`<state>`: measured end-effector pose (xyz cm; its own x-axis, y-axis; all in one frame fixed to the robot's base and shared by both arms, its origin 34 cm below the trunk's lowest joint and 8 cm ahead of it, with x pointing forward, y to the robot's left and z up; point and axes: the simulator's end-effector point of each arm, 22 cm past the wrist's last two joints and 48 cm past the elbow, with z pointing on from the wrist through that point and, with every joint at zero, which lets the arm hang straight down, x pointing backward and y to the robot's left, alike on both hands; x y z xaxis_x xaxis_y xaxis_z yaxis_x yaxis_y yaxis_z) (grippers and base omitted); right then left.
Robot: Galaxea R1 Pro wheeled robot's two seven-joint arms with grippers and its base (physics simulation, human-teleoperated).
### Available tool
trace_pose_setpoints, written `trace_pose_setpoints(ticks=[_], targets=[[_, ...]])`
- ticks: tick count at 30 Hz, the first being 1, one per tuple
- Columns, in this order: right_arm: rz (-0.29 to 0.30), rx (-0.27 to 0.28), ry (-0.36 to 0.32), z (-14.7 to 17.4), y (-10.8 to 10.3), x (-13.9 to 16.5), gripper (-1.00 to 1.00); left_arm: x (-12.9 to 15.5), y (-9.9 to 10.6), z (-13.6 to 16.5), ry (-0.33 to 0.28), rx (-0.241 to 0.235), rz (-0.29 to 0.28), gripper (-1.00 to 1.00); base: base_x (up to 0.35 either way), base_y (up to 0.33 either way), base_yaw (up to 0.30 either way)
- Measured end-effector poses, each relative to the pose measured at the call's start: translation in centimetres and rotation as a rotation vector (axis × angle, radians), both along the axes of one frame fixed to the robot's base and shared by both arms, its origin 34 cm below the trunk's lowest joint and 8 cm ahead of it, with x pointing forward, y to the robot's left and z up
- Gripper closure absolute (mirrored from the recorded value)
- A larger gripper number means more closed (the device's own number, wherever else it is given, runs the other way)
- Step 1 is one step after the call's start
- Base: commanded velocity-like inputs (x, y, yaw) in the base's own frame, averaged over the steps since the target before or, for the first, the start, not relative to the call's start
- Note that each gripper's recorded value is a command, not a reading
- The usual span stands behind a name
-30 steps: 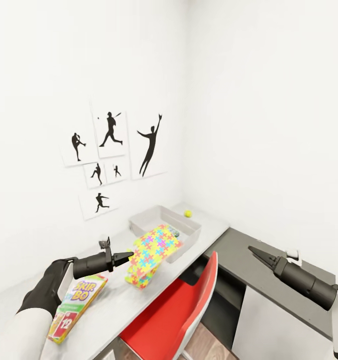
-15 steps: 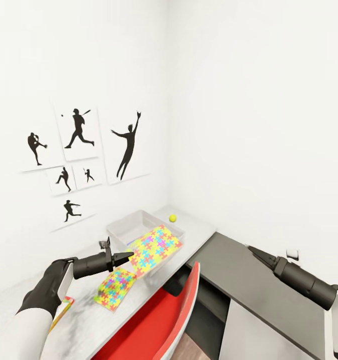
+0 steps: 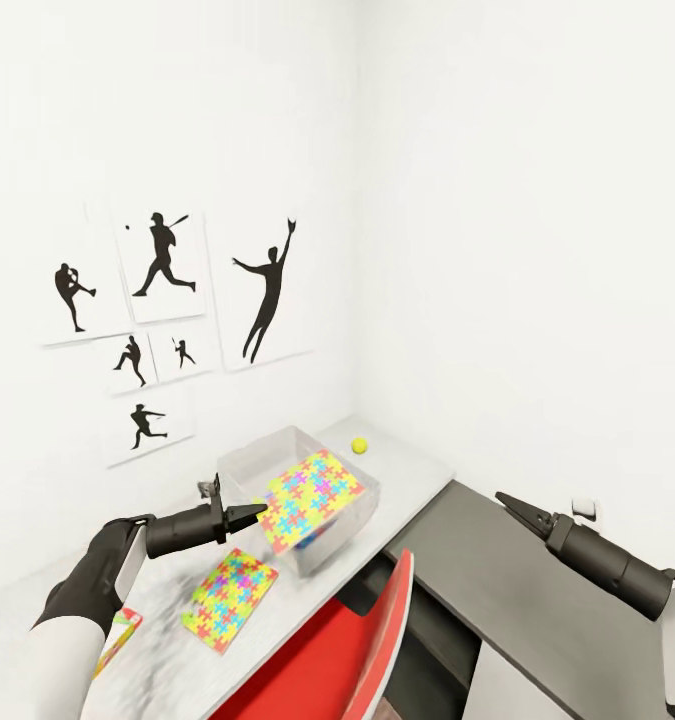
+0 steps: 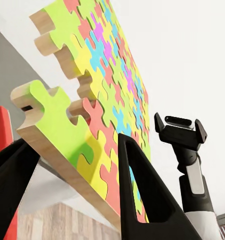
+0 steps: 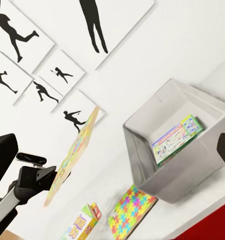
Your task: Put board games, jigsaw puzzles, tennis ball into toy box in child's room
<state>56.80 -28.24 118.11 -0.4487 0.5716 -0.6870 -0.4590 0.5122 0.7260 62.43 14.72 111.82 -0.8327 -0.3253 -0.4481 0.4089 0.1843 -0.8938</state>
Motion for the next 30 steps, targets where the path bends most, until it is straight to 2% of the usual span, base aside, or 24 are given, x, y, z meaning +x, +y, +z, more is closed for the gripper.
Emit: trace_pose_setpoints(ticks=[10,30], targets=[[0.0,0.0,0.005,-0.22,0.0,0.08,-1.0,0.05,0.0,-0.21,0.004,-0.001,0.0,1.0,0.061,-0.178,0.242],[-0.001,0.0,0.005,-0.21,-0.01,0.08,-1.0,0.05,0.0,-0.26,0.005,0.001,0.0,1.0,0.146,-0.058,0.243]])
